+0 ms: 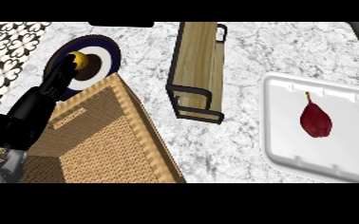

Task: Pick the tomato from the tray and place it in the tiered shelf

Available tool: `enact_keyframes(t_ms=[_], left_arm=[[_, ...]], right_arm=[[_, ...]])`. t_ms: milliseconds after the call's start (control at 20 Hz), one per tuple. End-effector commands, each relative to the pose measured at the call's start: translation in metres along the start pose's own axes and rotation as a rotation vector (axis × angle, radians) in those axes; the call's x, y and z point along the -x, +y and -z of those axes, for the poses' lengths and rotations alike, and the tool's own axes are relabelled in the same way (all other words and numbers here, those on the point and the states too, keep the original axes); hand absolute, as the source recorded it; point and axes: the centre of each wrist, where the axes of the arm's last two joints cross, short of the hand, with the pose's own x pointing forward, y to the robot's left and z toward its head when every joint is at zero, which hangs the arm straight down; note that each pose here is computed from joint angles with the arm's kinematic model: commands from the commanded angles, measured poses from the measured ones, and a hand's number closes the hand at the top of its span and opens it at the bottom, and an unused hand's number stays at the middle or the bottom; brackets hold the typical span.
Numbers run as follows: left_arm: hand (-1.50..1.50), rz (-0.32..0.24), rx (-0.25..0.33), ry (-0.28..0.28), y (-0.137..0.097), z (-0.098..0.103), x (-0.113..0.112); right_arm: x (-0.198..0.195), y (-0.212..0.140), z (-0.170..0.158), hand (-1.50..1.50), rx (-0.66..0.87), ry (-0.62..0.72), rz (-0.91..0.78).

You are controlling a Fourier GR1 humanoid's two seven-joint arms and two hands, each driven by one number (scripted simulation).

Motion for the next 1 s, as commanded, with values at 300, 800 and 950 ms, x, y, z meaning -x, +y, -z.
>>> enact_keyframes(t_ms=[300,800,950], left_arm=[[0.00,-0.076,0.103,0.225,-0.043,-0.020,0.056],[0.00,-0.085,0.085,0.227,-0.045,-0.023,0.059],[0.00,-0.084,0.079,0.198,-0.038,-0.018,0.046]], right_arm=[[-0.021,0.053,0.065,1.50,-0.104,-0.056,-0.067],[-0.029,0.125,0.100,1.50,-0.298,-0.043,0.000],[-0.007,0.155,0.088,-1.50,-0.376,0.054,0.361]])
